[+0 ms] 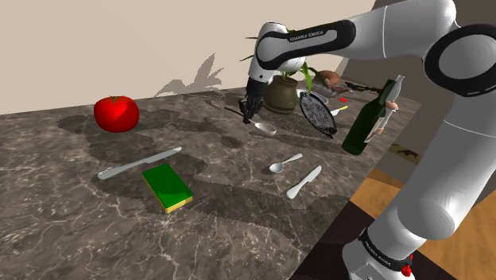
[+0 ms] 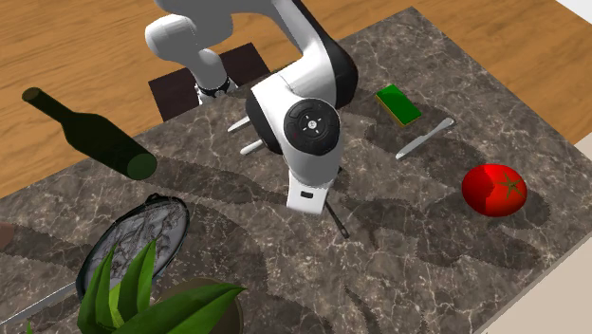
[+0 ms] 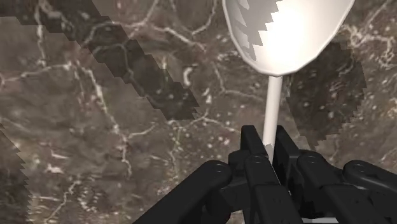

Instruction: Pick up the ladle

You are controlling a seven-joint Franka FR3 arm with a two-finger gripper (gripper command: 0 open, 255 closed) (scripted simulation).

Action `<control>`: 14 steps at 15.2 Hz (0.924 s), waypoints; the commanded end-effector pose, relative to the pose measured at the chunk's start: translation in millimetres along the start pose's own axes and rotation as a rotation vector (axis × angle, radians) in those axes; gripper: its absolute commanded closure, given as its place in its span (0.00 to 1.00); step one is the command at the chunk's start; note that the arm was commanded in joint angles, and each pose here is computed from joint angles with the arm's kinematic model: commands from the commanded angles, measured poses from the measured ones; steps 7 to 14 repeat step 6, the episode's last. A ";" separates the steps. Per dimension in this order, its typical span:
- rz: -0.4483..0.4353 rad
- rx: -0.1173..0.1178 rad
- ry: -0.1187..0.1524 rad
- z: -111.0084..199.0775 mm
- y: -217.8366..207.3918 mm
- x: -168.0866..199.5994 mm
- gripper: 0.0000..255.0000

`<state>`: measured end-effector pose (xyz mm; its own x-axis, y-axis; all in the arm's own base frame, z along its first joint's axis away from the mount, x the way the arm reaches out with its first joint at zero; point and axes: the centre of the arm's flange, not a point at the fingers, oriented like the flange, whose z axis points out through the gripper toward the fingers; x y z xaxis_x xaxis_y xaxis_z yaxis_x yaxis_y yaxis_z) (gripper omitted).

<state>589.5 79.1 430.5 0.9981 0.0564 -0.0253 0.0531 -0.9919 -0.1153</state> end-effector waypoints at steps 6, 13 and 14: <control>0.000 0.000 0.000 -26.4 -3.0 -1.0 1.00; 0.000 0.000 0.000 -26.4 -3.0 -1.0 1.00; 0.000 0.000 0.000 -26.4 -3.0 -1.0 1.00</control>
